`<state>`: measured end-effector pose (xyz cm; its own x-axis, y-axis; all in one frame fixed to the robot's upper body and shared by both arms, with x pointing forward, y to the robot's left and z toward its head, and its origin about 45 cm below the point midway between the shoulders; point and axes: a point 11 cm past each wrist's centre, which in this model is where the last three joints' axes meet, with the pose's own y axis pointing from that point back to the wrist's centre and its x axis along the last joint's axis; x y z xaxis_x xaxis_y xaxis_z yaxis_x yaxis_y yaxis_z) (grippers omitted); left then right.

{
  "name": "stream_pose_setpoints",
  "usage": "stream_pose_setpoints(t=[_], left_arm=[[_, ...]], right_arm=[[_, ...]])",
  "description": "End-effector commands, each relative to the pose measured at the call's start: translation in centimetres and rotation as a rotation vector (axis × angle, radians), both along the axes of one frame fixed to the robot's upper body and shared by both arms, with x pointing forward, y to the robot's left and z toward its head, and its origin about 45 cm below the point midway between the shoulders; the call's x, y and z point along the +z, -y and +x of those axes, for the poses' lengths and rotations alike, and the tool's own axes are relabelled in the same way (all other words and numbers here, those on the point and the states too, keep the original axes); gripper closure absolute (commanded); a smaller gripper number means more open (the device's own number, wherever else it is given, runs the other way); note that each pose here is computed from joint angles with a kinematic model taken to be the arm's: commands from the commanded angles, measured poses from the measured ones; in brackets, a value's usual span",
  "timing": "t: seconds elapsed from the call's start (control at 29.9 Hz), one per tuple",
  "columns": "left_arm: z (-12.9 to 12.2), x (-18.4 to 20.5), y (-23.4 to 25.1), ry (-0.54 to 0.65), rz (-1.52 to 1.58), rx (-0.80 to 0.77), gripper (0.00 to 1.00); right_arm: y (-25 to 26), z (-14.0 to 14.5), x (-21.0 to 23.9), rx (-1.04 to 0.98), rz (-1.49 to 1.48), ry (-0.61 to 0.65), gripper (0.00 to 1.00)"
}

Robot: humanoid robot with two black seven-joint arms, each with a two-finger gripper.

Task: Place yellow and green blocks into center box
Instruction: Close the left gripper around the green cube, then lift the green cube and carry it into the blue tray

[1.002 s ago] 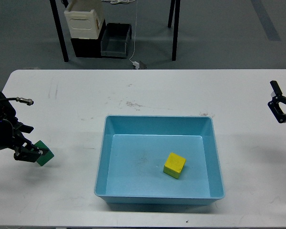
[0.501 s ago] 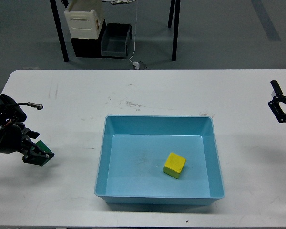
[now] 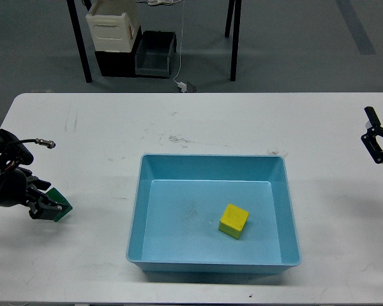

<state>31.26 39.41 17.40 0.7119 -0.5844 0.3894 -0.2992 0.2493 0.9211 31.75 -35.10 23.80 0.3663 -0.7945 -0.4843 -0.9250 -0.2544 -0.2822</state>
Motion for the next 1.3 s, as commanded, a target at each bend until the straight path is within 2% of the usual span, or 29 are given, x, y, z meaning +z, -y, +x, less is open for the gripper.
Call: stream_pose_setpoints(t=[0.0,0.17,0.37,0.53,0.83,0.9,1.04,1.27], left_arm=[[-0.1,-0.2,0.0,-0.006,0.0,0.001,0.21],[-0.3,-0.4,0.0,-0.011,-0.001,0.003,0.27],[-0.4,-0.5,-0.1,-0.016,0.004,0.003,0.53],[-0.8,-0.9,-0.2,-0.028,0.003,0.005,0.64],[0.3,0.5,-0.2,0.008,-0.034,0.038,0.66],[1.6,2.3,0.4,0.04,-0.099,0.074,0.66],[4.9,9.2,1.7,0.182,-0.205,0.087,0.66],[5.5,14.3,5.4,0.268,-0.265,-0.027,0.66]], right_arm=[[0.1,0.0,0.0,-0.003,-0.001,-0.001,0.0],[0.1,0.0,0.0,-0.004,0.0,-0.001,0.0],[0.1,0.0,0.0,-0.003,-0.001,0.001,0.0],[0.1,0.0,0.0,-0.003,-0.001,-0.001,0.0],[0.1,0.0,0.0,-0.005,-0.001,-0.001,0.0],[0.1,0.0,0.0,-0.005,-0.001,0.001,0.0],[0.3,0.0,0.1,-0.011,-0.001,0.003,0.0],[0.3,0.0,0.1,-0.011,-0.001,0.003,0.0]])
